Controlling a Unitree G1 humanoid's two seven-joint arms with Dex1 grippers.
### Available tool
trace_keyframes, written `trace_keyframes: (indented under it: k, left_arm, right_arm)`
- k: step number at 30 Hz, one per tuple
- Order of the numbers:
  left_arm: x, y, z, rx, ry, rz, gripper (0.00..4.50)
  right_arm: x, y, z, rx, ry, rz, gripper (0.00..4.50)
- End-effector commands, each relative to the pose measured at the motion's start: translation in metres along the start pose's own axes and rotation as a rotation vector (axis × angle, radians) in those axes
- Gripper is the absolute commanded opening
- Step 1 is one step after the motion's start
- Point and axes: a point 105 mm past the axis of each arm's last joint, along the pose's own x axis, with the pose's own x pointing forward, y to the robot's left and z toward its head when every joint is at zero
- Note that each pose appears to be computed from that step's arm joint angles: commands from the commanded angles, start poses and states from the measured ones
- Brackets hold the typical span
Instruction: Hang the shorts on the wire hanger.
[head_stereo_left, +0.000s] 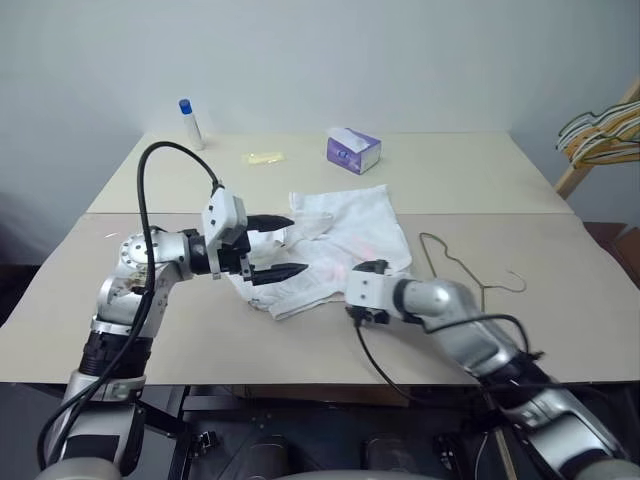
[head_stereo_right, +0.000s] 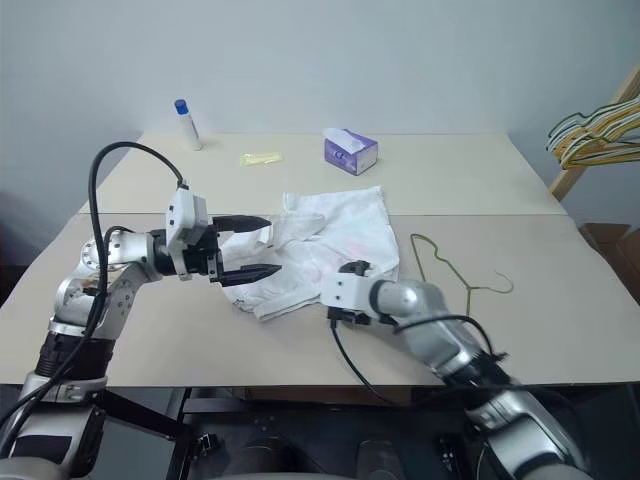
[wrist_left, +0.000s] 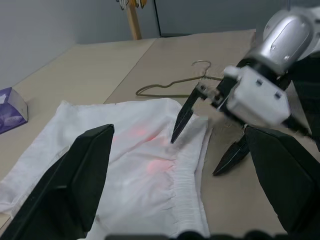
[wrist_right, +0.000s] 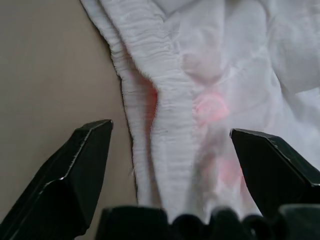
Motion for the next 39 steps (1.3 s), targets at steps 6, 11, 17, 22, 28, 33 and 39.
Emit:
trace_keyframes:
  k: [6,11,17,22,28,33,39]
  left_arm:
    - [0.000,0.002,0.013,0.045,-0.030,0.011,4.50]
    - [0.000,0.001,0.012,0.045,-0.035,0.025,4.50]
    - [0.001,0.001,0.011,0.041,-0.039,0.029,4.50]
    - [0.006,-0.002,0.009,0.032,-0.046,0.007,4.50]
    - [0.010,-0.002,0.009,0.031,-0.049,-0.002,4.50]
    - [0.009,-0.003,0.009,0.034,-0.044,-0.010,4.50]
    - [0.017,-0.009,0.006,0.062,-0.021,-0.065,4.50]
  right_arm:
    - [0.022,-0.013,-0.023,-0.110,0.112,0.007,1.87]
    - [-0.001,-0.010,-0.043,-0.132,0.116,0.034,0.25]
    - [-0.054,-0.020,-0.083,-0.194,0.134,0.048,0.03]
    - [-0.074,-0.039,-0.105,-0.319,0.182,0.009,0.28]
    - [-0.089,-0.027,-0.098,-0.257,0.153,0.048,2.08]
    - [-0.110,-0.007,-0.069,-0.167,0.059,0.034,3.72]
    - [-0.116,0.004,-0.036,-0.047,-0.010,-0.024,4.46]
